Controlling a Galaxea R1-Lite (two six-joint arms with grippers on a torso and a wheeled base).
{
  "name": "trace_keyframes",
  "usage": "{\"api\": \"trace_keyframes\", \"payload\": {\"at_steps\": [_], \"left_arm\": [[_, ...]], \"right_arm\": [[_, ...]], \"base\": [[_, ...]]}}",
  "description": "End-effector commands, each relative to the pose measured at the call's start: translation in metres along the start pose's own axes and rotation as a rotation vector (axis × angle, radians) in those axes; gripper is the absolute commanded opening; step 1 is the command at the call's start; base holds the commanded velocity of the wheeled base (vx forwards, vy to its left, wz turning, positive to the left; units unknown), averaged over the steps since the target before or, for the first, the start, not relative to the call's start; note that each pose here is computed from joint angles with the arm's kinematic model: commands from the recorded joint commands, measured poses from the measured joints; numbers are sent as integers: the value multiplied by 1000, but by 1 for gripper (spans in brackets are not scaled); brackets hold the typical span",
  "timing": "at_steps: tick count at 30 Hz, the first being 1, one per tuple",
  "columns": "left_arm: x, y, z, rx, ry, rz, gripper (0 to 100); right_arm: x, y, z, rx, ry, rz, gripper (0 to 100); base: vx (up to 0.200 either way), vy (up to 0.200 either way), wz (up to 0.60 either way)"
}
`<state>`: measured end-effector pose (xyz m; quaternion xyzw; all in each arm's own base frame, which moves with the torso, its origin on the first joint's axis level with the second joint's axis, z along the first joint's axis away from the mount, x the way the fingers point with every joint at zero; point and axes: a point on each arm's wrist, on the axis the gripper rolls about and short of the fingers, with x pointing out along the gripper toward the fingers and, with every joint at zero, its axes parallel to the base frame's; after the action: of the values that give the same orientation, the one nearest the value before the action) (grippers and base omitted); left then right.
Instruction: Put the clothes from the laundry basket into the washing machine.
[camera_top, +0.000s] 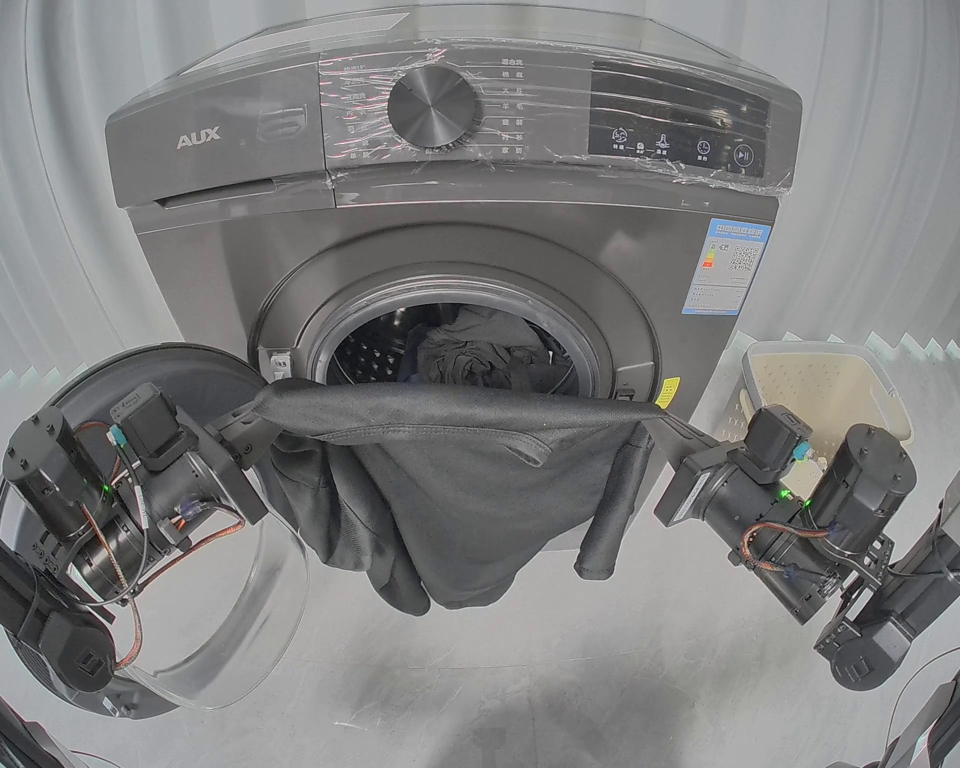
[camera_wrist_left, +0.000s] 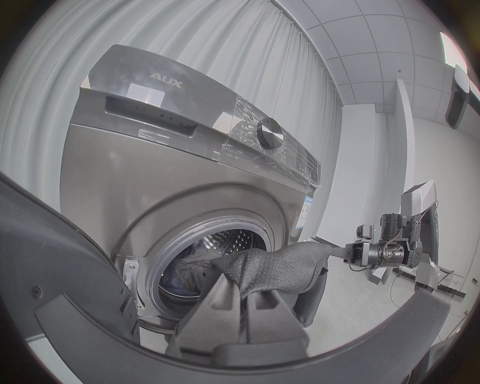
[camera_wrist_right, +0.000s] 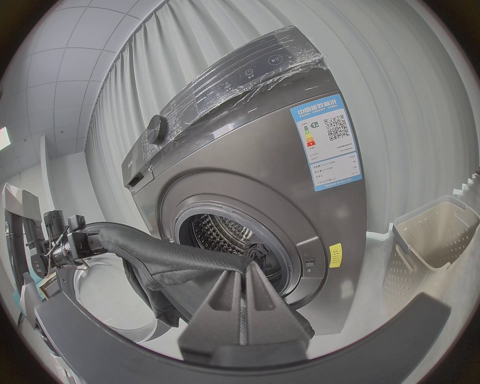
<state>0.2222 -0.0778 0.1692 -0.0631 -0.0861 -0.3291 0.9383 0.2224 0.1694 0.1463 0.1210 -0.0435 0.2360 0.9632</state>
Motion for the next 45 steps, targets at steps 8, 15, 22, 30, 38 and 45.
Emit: {"api": "trace_keyframes", "payload": {"at_steps": [8, 15, 22, 30, 38, 45], "left_arm": [[-4, -2, 10, 10, -35, -1, 0], [-4, -2, 9, 8, -31, -2, 0], [-4, -4, 8, 7, -26, -8, 0], [4, -3, -5, -6, 15, -11, 0], [14, -21, -9, -23, 23, -88, 0], [39, -22, -8, -16, -16, -122, 0]], "right_arm": [[0, 3, 3, -9, -13, 9, 0], [1, 2, 4, -13, -20, 6, 0], [3, 6, 9, -6, -42, 20, 0], [-5, 4, -10, -18, 48, 23, 0], [-4, 11, -27, -19, 106, 43, 0], [-16, 24, -66, -46, 262, 89, 100]], "base": [[0, 0, 0], [0, 0, 0], [0, 0, 0], [0, 0, 0], [0, 0, 0], [0, 0, 0]]}}
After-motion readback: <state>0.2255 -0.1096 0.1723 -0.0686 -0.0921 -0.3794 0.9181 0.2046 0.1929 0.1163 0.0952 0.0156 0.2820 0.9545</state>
